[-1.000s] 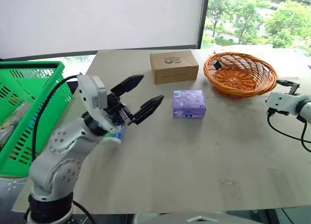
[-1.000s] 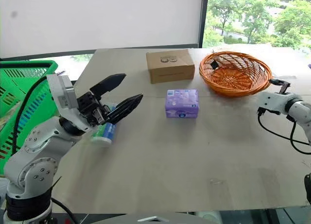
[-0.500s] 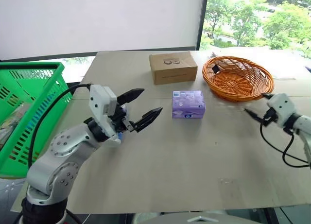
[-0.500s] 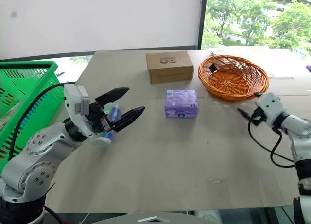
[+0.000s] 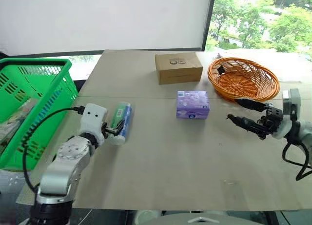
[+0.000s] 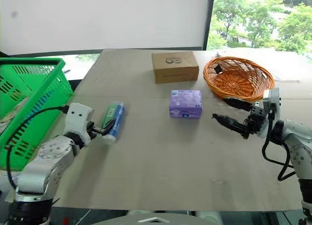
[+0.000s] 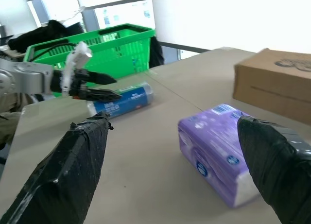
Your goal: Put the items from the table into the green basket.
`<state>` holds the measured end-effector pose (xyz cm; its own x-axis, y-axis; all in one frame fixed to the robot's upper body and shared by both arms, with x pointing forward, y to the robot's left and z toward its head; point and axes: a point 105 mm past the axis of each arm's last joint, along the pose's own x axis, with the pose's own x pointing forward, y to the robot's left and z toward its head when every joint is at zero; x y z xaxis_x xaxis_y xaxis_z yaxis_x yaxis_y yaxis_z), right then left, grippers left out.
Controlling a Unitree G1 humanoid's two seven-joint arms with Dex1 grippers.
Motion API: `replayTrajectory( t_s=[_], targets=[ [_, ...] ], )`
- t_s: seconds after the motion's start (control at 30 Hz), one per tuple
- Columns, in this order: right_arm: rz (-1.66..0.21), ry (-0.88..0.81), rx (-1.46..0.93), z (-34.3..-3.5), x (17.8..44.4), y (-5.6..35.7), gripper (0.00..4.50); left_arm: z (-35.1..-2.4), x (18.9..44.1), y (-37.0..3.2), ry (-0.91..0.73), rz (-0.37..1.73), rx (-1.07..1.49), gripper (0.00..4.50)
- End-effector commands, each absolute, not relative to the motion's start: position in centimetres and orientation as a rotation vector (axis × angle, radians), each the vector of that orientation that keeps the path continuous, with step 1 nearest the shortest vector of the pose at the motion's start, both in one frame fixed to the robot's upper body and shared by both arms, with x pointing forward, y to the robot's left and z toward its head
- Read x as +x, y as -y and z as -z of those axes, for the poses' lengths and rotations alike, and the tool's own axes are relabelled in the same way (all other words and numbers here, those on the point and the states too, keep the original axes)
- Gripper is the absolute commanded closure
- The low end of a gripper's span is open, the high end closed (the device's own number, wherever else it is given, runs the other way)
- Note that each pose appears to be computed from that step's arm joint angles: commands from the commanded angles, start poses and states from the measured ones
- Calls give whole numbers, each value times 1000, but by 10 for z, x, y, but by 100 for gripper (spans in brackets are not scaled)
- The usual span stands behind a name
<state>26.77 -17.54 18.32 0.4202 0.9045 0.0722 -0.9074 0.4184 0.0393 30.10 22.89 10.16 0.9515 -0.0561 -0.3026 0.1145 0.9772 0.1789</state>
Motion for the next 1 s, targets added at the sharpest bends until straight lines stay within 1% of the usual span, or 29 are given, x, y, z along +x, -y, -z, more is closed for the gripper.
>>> replayTrajectory(
  t_s=[0.03,0.13,0.23,0.47,0.53,0.57,0.6,0.63,0.7,0.73,0.8,0.87,1.0],
  targets=[
    [-1177,85,36,-194,264,167,5,-73,299,-229,-420,-43,135,0],
    [-1177,76,11,-189,263,166,5,-54,294,-217,-504,-66,65,0],
    [-1182,66,-7,-185,261,166,5,-41,285,-216,-585,-107,4,0],
    [-1184,73,-27,-186,262,167,5,-30,275,-213,-672,-139,-112,0],
    [-1187,74,-31,-185,262,167,0,-27,274,-207,-690,-127,-171,55],
    [-1188,75,-33,-185,261,168,0,-26,273,-204,-695,-114,-184,69],
    [-1189,76,-35,-185,261,168,0,-26,272,-203,-699,-110,-189,122],
    [-1189,78,-36,-185,261,168,0,-26,272,-202,-702,-108,-192,164],
    [-1190,82,-39,-186,262,167,0,-26,271,-203,-702,-114,-201,208],
    [-1191,84,-40,-186,262,167,0,-26,271,-204,-701,-120,-203,212],
    [-1192,87,-40,-186,262,167,0,-28,274,-206,-687,-128,-193,239],
    [-1195,93,-38,-188,262,166,0,-36,281,-210,-634,-139,-179,253],
    [-1219,122,-17,-195,262,159,0,-82,308,-221,-414,-165,-142,256]
  ],
)
